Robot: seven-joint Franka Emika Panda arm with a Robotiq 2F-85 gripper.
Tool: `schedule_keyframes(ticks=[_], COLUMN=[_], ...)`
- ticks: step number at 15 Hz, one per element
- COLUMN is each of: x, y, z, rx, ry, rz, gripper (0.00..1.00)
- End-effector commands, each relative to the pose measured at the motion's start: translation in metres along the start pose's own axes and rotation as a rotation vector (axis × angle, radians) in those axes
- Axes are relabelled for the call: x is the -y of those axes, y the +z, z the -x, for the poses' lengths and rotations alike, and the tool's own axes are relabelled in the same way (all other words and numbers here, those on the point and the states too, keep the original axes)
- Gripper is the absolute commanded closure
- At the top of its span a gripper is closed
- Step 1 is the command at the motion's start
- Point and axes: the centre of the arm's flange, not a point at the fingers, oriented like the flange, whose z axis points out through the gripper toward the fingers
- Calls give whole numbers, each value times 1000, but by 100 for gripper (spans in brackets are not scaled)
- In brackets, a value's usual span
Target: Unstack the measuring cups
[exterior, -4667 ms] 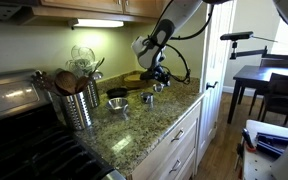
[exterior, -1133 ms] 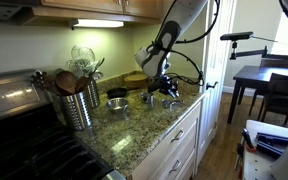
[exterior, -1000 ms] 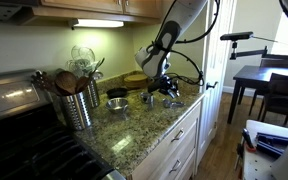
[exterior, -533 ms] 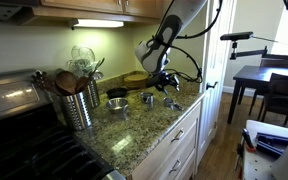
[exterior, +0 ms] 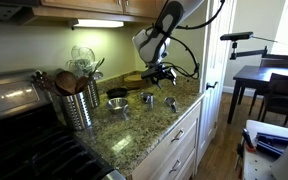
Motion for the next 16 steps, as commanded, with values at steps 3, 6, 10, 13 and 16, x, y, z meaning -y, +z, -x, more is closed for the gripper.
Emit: schedule_keyframes(ticks=[3,6,10,13,16], x=[4,16,30,38,46], y=[-29,-37,-42,-42,-40], z=[15,24,36,43,50], rx=[48,60,85,104,125], ry=[-4,-17,-31,-43,-64], rz=[-103,-145,-208,-243,-263], gripper=[0,0,0,0,0])
